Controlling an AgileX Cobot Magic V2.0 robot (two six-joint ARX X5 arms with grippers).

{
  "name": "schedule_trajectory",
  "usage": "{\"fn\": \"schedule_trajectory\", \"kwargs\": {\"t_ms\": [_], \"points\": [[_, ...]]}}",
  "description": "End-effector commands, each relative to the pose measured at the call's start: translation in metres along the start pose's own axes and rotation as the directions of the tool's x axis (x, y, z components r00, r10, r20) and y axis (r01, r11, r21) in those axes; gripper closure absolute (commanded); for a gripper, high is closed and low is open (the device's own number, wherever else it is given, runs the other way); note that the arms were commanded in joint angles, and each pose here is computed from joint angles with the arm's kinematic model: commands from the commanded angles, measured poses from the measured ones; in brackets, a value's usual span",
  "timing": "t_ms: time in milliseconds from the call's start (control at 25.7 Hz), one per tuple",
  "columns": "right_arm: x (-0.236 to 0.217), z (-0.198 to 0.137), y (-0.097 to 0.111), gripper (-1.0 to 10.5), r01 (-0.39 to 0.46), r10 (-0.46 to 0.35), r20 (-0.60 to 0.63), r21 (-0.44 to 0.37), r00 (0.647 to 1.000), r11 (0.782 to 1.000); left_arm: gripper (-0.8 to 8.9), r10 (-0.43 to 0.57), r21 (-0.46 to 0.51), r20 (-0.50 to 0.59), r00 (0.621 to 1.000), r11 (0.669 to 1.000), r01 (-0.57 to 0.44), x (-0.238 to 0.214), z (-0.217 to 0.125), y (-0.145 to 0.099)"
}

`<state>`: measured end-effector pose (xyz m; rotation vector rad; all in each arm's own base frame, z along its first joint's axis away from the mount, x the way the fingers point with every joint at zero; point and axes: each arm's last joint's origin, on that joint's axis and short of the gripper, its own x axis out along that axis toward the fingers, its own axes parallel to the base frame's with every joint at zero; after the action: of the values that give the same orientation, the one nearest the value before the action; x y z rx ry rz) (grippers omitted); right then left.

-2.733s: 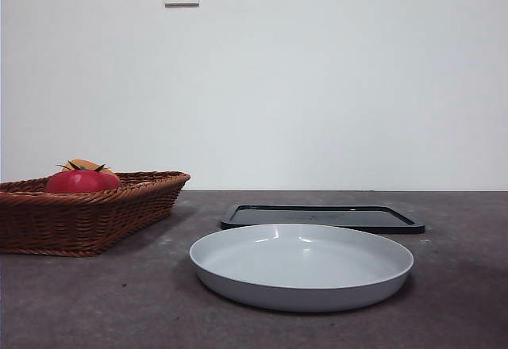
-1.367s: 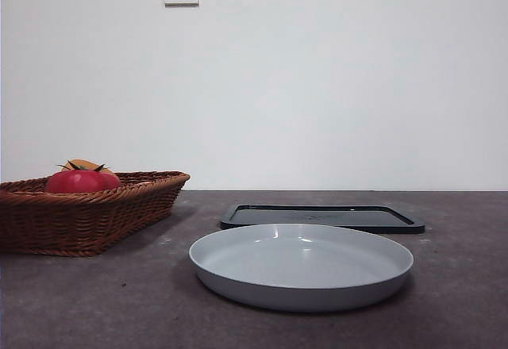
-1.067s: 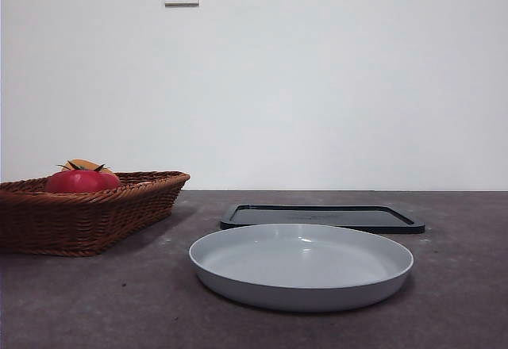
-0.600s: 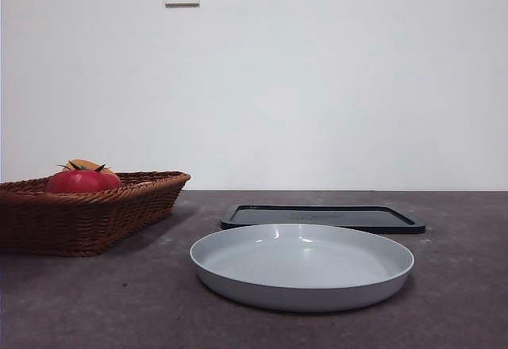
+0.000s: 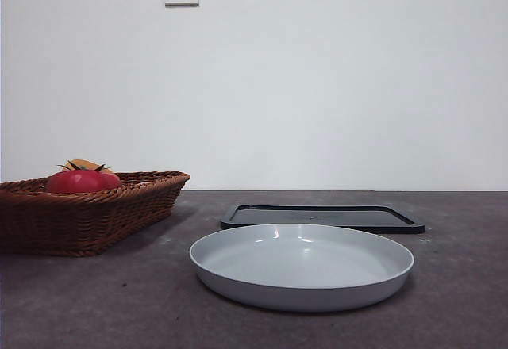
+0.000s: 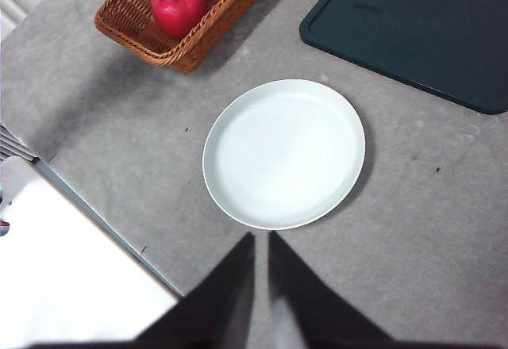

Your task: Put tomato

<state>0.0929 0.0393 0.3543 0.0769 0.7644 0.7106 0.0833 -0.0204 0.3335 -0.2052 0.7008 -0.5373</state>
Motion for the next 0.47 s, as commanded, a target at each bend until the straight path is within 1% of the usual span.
{"fn": "schedule_trajectory", "kwargs": {"t_ms": [39, 117, 156, 233, 311, 467], "points": [[-0.0021, 0.0044, 0.0017, 7.5, -0.004, 0.005, 0.016, -0.023, 1.0, 1.0, 4.97, -0.008, 0.034, 0.023, 1.0, 0.999, 0.008, -0.0036, 0.0052, -0.0026], [-0.002, 0.0044, 0.0017, 6.4, -0.005, 0.005, 0.015, -0.023, 1.0, 1.0, 4.15, -0.008, 0.034, 0.023, 1.0, 0.999, 0.008, -0.0036, 0.0052, -0.0026], [-0.002, 0.0044, 0.0016, 5.9, -0.004, 0.005, 0.015, -0.022, 1.0, 1.0, 3.88, -0.008, 0.034, 0.023, 1.0, 0.999, 0.007, -0.0036, 0.0052, -0.0026], [-0.002, 0.0044, 0.0016, 5.3, -0.005, 0.005, 0.015, -0.02, 1.0, 1.0, 3.48, -0.007, 0.034, 0.023, 1.0, 0.999, 0.006, -0.0036, 0.0052, -0.0026], [-0.002, 0.0044, 0.0016, 5.1, -0.005, 0.005, 0.015, -0.02, 1.0, 1.0, 3.35, 0.002, 0.035, 0.025, 1.0, 0.999, -0.003, -0.0035, 0.0054, -0.0023], [-0.002, 0.0045, 0.0016, 5.1, -0.005, 0.005, 0.015, -0.02, 1.0, 1.0, 3.35, 0.03, 0.037, 0.033, 0.999, 0.999, -0.031, -0.0001, 0.0095, 0.0001]]}}
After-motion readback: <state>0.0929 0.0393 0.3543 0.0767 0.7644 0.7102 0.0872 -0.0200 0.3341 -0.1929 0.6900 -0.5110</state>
